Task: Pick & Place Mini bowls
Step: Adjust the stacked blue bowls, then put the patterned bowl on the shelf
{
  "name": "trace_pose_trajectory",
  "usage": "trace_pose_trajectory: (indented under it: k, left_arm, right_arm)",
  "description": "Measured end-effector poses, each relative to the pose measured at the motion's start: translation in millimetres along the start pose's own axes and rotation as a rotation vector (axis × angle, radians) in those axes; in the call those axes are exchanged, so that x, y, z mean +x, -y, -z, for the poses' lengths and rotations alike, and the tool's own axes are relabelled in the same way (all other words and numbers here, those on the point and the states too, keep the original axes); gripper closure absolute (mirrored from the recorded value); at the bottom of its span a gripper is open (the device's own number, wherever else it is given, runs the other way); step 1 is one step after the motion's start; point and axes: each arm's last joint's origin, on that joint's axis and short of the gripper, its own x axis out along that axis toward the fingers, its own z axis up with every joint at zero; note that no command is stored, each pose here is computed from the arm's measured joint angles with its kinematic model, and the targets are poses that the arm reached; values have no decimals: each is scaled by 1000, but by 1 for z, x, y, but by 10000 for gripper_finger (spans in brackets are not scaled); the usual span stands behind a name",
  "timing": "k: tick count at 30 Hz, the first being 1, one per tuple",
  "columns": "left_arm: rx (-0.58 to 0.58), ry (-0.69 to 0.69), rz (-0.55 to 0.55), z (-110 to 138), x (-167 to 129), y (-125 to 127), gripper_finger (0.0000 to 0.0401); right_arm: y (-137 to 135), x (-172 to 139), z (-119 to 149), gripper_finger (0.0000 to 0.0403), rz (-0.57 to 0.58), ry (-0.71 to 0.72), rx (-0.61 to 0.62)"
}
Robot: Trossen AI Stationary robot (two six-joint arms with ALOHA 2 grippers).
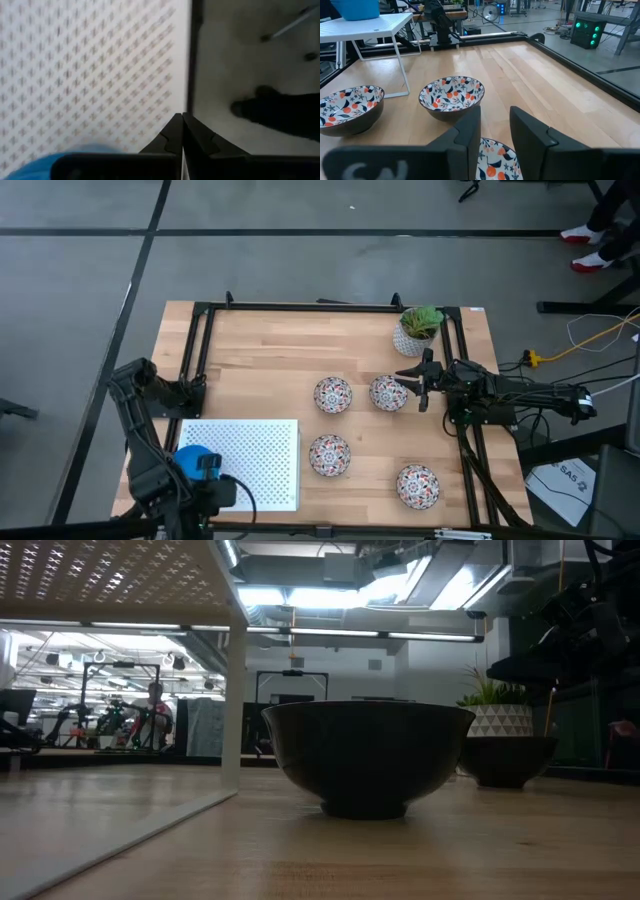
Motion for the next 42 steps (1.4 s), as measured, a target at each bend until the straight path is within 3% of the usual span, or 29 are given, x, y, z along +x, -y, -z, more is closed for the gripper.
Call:
trace_pose_trajectory:
  k: [6, 12, 22, 26, 36, 42]
  left_arm:
    - [53, 163, 48, -13, -31, 3, 399]
    - [166, 345, -10, -22, -70, -7, 399]
    - [147, 620, -99, -9, -127, -76, 399]
    - [121, 679, -61, 6, -126, -107, 400]
    - [151, 883, 203, 26, -102, -196, 399]
    - [95, 985, 209, 48, -92, -243, 399]
  right_arm:
    - [0, 0, 0, 299, 0, 0, 0]
    - [0, 0, 0, 299, 0, 0, 0]
    - [0, 0, 0, 299, 0, 0, 0]
    - [0, 0, 0, 299, 0, 0, 0]
    - [0, 0, 0, 299, 0, 0, 0]
    - [0, 0, 0, 299, 0, 1, 0]
